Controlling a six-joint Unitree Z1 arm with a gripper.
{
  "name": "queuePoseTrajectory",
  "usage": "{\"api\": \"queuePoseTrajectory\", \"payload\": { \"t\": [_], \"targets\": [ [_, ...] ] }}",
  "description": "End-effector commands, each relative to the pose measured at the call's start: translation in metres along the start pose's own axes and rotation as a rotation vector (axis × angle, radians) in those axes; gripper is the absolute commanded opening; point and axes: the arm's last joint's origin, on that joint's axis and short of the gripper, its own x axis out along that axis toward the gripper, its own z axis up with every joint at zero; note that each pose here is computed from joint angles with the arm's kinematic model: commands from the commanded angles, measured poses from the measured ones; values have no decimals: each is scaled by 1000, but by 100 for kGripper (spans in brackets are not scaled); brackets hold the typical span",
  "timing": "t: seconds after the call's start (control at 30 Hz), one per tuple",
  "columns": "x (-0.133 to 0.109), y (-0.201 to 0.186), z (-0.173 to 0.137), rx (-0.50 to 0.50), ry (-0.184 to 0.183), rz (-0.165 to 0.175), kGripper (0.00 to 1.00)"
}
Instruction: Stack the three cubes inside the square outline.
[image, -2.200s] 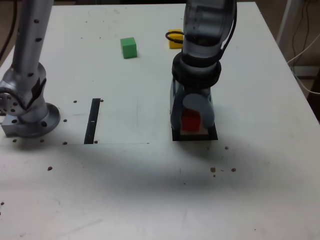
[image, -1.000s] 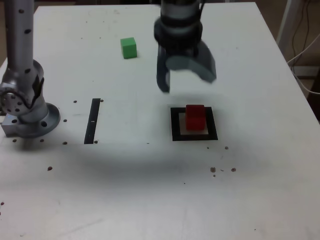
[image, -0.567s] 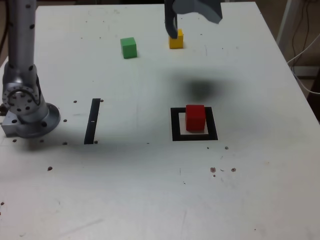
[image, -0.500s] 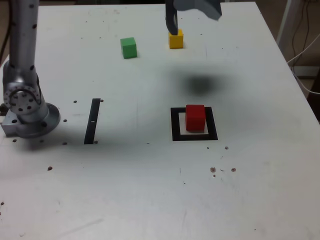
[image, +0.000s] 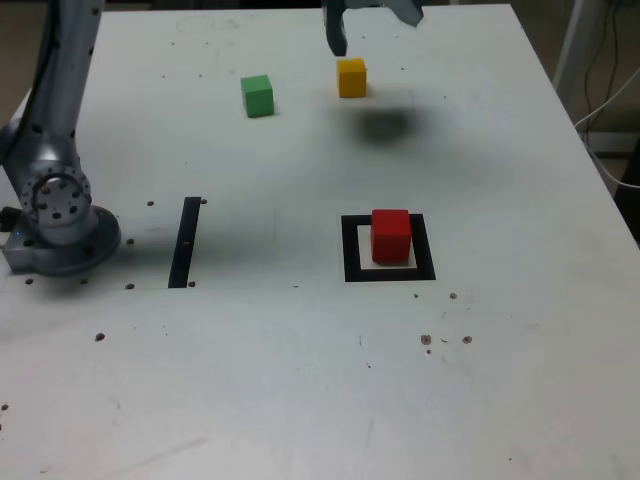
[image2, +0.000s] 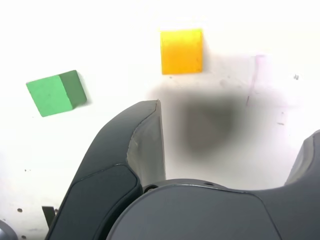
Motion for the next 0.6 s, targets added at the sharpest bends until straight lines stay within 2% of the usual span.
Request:
{"api": "queuePoseTrajectory", "payload": {
  "t": [0.0,0.3,0.57],
  "targets": [
    [9,5,-1,-9,20,-3,95],
    [44,9,1,-13,94,-11,94],
    [59,10,5,-13,115,-15,90]
  ]
}}
